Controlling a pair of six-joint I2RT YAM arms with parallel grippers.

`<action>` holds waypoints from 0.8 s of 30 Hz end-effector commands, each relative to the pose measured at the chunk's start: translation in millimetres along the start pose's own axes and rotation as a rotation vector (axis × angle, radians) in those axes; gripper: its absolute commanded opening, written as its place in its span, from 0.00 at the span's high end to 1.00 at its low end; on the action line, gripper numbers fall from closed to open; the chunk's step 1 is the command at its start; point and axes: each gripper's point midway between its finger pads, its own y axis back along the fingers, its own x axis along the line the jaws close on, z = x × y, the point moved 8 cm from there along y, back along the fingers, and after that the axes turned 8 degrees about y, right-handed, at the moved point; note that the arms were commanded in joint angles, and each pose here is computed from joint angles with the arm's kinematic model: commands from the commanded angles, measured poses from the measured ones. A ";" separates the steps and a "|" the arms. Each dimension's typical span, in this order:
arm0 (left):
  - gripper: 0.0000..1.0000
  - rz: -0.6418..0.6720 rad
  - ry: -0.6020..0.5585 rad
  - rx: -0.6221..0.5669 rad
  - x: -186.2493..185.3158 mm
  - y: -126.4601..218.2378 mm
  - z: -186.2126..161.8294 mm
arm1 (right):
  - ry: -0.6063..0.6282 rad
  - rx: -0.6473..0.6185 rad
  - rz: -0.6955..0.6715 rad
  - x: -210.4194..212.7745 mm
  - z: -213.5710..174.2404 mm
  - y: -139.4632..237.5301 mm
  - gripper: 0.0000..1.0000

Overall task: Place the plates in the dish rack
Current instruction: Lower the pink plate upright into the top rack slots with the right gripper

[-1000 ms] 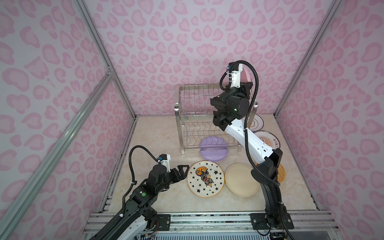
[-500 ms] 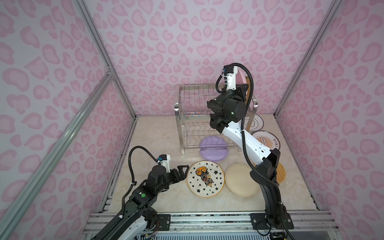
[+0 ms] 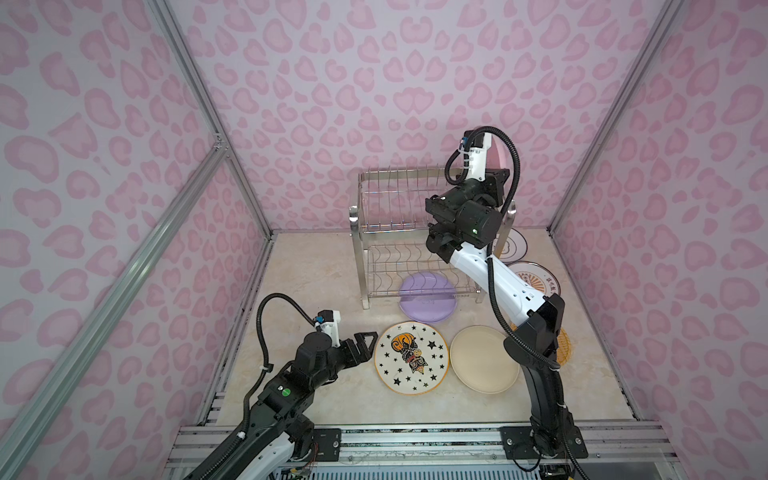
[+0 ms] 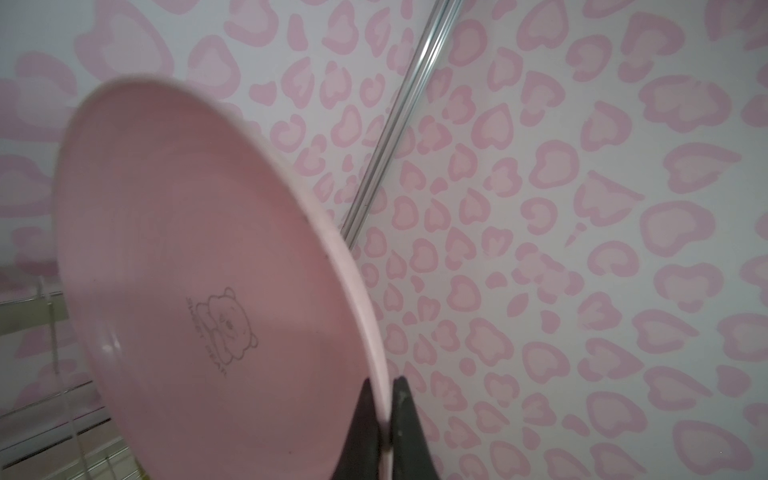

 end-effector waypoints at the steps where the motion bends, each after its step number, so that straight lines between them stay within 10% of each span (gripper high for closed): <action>1: 0.03 -0.013 -0.016 -0.022 -3.2 -0.2 3.5 | 0.010 0.237 0.097 6.2 -21.9 -0.5 1.00; 24: 0.03 -0.007 -0.021 -0.035 0.6 2.2 2.4 | 0.024 0.214 0.136 31.9 -24.7 18.3 0.96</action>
